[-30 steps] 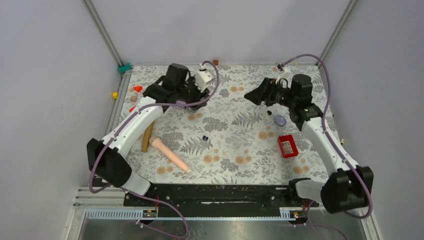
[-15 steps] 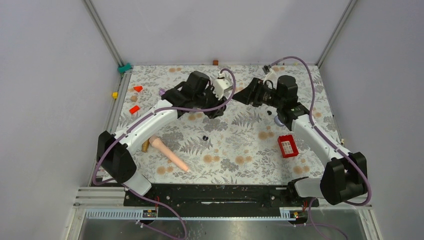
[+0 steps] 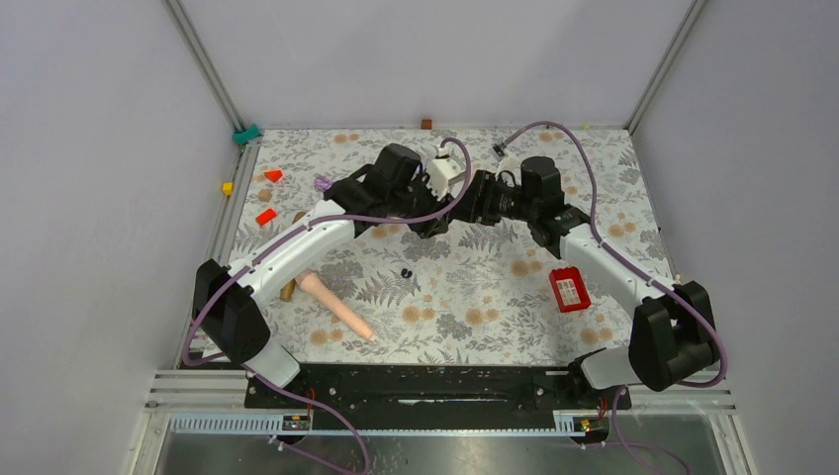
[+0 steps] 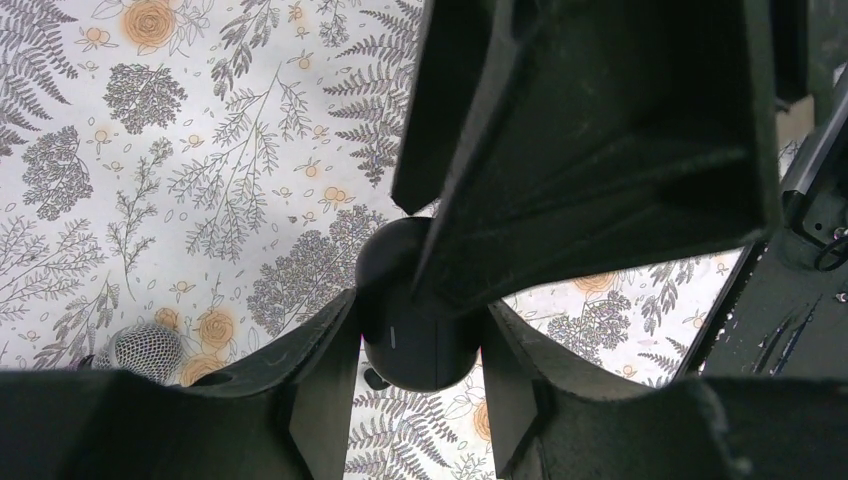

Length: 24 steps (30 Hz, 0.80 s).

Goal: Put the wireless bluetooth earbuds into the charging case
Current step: Pick up the charging case at the center of the board.

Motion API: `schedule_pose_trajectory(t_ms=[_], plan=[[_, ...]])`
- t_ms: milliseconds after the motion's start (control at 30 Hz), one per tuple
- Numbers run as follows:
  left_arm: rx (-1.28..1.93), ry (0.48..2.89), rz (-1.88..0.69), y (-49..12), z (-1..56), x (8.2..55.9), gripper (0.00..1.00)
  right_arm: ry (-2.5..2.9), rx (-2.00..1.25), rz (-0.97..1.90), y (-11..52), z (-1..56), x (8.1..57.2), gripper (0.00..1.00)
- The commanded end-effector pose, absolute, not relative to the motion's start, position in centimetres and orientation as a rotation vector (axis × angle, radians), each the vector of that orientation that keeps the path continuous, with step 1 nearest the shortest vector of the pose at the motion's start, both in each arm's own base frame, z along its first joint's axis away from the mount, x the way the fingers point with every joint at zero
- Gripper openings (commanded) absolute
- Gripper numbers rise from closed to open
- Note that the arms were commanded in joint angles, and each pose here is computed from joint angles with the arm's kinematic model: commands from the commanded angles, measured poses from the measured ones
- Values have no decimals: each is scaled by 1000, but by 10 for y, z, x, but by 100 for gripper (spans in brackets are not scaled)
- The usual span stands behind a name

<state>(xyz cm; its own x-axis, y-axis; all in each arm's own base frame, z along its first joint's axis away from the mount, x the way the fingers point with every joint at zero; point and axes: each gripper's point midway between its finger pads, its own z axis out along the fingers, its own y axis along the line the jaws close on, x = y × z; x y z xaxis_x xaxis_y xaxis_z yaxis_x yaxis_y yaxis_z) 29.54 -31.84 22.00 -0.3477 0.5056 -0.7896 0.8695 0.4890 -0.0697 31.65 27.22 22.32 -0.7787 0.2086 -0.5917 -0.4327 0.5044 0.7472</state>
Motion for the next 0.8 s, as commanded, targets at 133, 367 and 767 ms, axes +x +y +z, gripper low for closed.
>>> schedule_pose_trajectory(t_ms=[133,367,767], plan=[[1071,1926,-627,-323,250,307,37,2072,-323,1272,287,238,307,52],[1078,1925,-657,-326,250,302,41,2070,-354,1271,292,237,310,26],[1082,1855,-783,-312,279,289,99,1993,-549,1207,285,262,296,13]])
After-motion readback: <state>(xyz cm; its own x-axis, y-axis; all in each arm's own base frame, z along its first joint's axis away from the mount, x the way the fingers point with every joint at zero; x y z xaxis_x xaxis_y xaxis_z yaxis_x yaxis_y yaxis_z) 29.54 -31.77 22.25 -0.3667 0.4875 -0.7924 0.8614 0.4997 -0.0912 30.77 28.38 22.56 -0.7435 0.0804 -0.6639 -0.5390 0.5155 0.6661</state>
